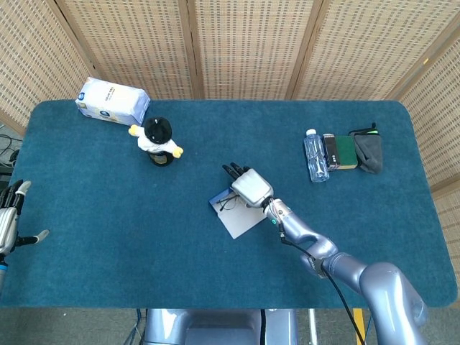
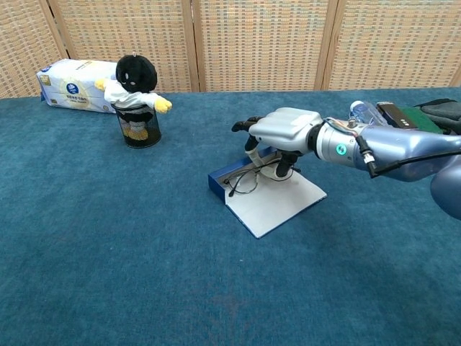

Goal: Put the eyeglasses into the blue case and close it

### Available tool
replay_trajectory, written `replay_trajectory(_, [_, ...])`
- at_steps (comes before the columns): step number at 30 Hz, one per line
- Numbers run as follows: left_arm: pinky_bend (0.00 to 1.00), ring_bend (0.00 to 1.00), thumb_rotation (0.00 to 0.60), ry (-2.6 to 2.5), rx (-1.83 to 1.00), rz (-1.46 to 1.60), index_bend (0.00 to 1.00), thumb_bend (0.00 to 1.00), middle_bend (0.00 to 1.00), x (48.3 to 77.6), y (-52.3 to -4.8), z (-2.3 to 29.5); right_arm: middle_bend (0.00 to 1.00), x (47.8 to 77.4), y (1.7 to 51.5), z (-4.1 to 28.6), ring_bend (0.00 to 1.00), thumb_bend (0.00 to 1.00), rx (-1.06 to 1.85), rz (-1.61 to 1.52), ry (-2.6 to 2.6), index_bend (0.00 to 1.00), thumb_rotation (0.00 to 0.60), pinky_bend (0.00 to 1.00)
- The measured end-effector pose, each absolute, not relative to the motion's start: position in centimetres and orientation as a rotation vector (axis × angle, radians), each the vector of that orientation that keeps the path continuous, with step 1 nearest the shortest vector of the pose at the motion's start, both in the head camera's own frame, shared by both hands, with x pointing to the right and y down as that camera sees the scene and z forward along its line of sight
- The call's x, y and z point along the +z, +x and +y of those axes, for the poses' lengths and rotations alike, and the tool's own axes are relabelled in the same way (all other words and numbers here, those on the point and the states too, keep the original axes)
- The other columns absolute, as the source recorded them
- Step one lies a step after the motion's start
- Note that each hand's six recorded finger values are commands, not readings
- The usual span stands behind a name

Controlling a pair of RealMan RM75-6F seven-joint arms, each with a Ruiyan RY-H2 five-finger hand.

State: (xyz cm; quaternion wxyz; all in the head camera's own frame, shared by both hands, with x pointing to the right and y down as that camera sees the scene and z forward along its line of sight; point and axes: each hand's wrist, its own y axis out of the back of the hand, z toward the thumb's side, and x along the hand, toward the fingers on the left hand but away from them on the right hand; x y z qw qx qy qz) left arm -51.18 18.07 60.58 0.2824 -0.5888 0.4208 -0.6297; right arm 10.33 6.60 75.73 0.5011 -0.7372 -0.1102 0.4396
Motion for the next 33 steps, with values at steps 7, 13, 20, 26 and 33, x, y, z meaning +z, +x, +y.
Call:
replay_trajectory(7, [0.00, 0.00, 0.600, -1.576, -1.688, 1.130, 0.00, 0.00, 0.00, 60.5, -51.2, 18.0, 0.03, 76.1, 10.1, 6.3, 0.00, 0.17, 1.086, -0.266, -1.761, 0.45, 0.600, 0.27])
replay_trajectory(13, [0.00, 0.00, 0.600, -1.578, -1.689, 1.127, 0.00, 0.00, 0.00, 60.5, -51.2, 18.1, 0.01, 76.0, 10.2, 6.5, 0.00, 0.06, 1.089, -0.269, -1.766, 0.35, 0.600, 0.27])
replay_trajectory(20, [0.00, 0.00, 0.600, -1.581, -1.688, 1.126, 0.00, 0.00, 0.00, 60.6, -51.2, 18.1, 0.01, 75.6, 9.7, 7.0, 0.00, 0.02, 1.069, -0.272, -1.751, 0.34, 0.600, 0.27])
replay_trajectory(26, [0.00, 0.00, 0.600, -1.581, -1.685, 1.130, 0.00, 0.00, 0.00, 60.5, -51.2, 18.1, 0.01, 75.3, 9.0, 7.3, 0.00, 0.00, 1.048, -0.300, -1.728, 0.33, 0.600, 0.27])
replay_trajectory(33, [0.00, 0.00, 0.600, -1.583, -1.689, 1.130, 0.00, 0.00, 0.00, 60.5, -51.3, 18.1, 0.00, 74.8, 9.4, 6.5, 0.00, 0.00, 1.061, -0.354, -1.671, 0.26, 0.600, 0.27])
